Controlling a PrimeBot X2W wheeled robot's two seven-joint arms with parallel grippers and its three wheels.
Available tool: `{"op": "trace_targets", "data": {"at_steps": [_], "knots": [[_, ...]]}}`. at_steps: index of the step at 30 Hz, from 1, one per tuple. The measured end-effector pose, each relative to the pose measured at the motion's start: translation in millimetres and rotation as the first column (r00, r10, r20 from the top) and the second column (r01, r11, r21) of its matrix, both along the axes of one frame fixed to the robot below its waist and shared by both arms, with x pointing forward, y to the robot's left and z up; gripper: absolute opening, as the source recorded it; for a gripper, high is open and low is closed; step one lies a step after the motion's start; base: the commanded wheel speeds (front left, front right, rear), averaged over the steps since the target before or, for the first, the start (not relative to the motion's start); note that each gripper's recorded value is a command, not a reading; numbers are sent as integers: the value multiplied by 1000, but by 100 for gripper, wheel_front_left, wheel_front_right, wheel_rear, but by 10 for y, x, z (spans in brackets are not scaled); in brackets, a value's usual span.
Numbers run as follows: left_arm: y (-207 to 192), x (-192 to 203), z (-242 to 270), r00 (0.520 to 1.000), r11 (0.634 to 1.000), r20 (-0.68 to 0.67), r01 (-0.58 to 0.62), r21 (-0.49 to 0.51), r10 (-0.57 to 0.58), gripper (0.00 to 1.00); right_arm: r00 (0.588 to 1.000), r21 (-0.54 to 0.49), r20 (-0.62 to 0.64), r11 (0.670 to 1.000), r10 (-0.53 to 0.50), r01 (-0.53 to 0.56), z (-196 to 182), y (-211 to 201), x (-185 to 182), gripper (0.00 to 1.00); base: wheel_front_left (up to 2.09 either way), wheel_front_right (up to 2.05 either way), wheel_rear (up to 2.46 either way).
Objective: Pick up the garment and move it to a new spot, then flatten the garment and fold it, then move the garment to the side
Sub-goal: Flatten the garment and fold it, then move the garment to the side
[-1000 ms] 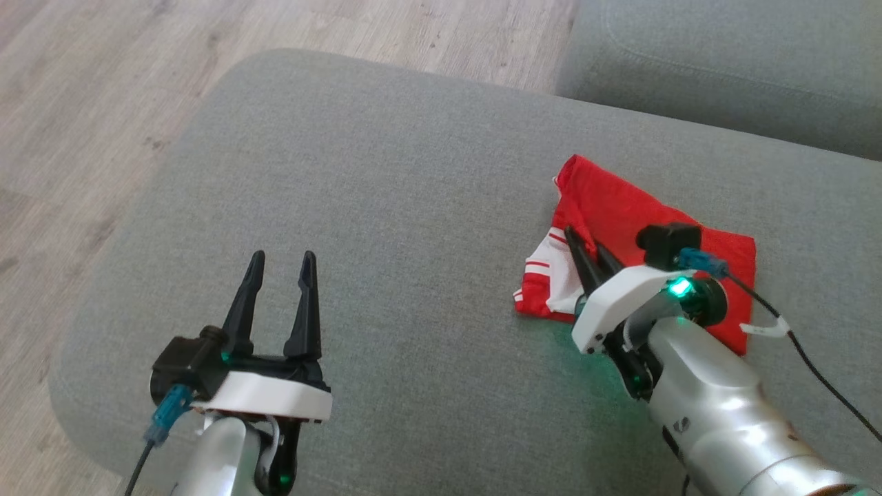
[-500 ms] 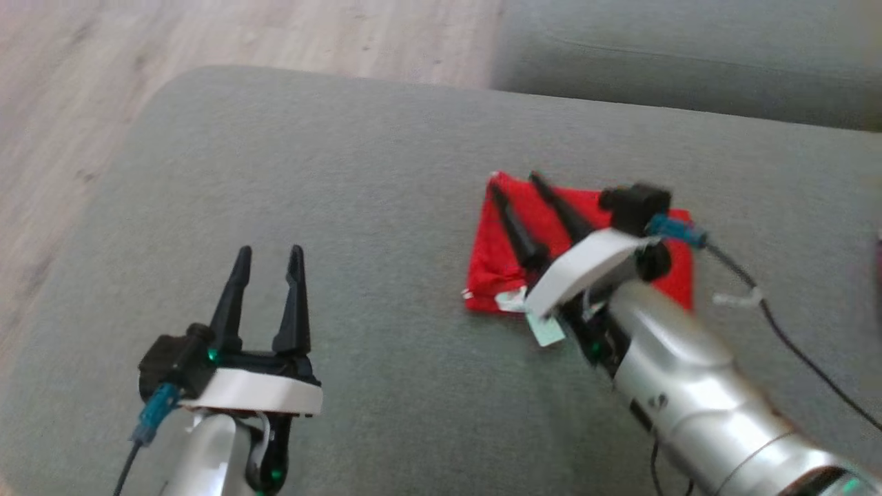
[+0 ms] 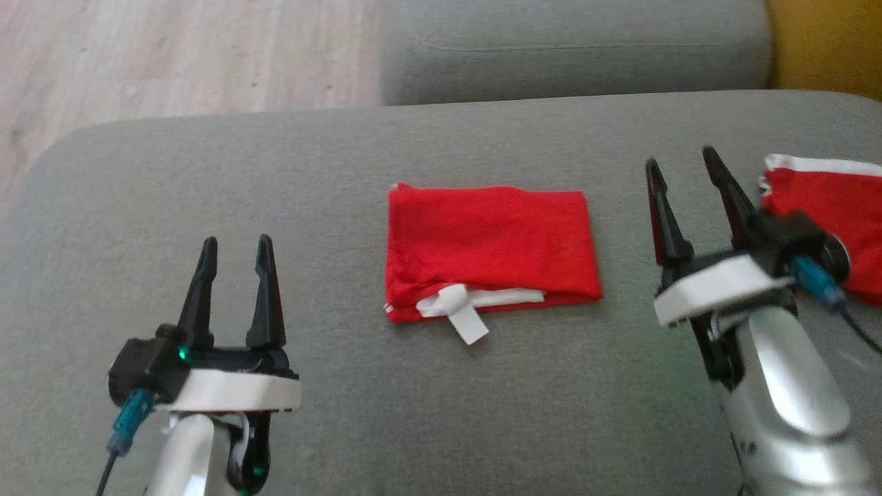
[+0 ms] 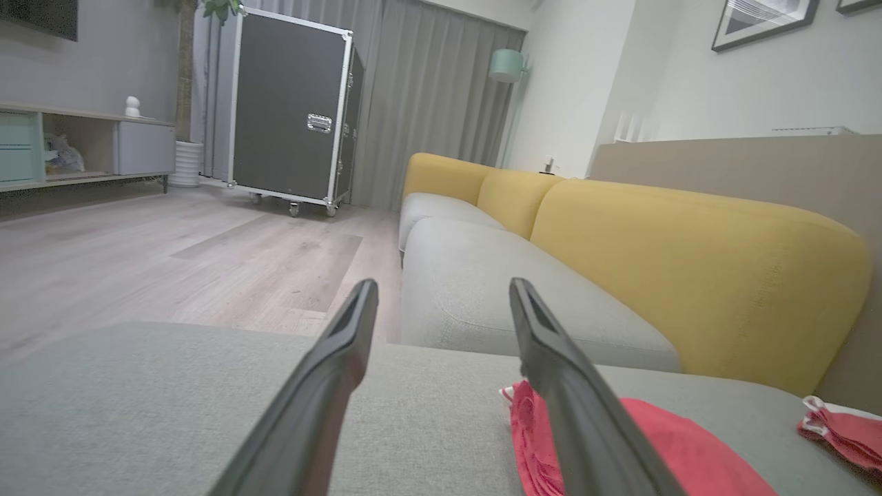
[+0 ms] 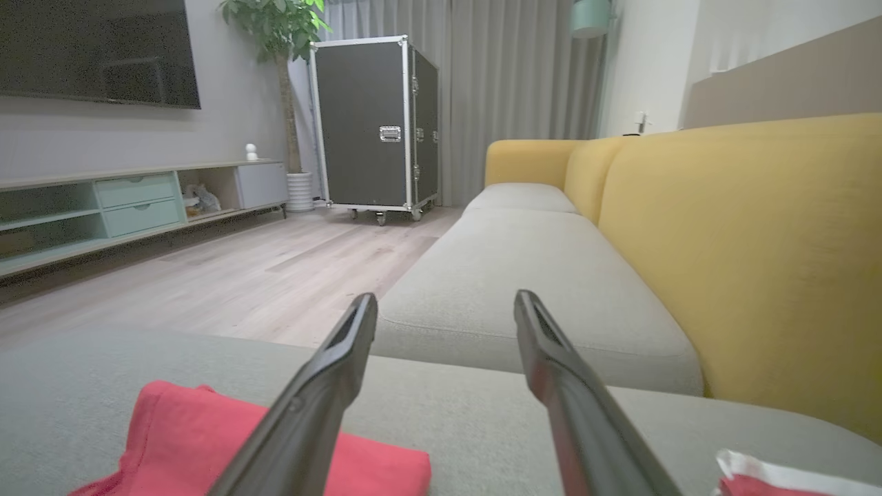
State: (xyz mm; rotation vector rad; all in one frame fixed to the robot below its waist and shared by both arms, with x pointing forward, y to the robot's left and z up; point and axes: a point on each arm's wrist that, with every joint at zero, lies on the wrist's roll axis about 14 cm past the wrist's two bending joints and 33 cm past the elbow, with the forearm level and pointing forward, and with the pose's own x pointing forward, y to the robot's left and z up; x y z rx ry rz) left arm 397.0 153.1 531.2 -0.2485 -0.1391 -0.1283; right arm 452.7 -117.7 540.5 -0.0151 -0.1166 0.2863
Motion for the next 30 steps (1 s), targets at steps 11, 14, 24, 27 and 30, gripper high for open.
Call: {"op": "trace_targets", "data": {"at_steps": [11,14,24,27,30], "knots": [[-249,-9,-117,997,998,-30,67,15,-67,100,982,-7,-32,983,-184,184,-238,-548,-452,100,0,0,0],[-282,-20,-167,996,997,-46,71,3,-71,100,980,4,-54,981,-191,192,-311,-572,-523,100,0,0,0],[-286,-15,-230,996,998,-65,69,3,-69,100,983,10,-72,986,-168,169,-373,-476,-453,100,0,0,0],[-273,-3,-263,995,998,-74,66,3,-65,100,983,1,-99,988,-153,154,-466,-421,-389,100,0,0,0],[-239,39,-292,995,998,-82,57,4,-56,100,981,-21,-151,992,-123,121,-645,-314,-316,100,0,0,0]]}}
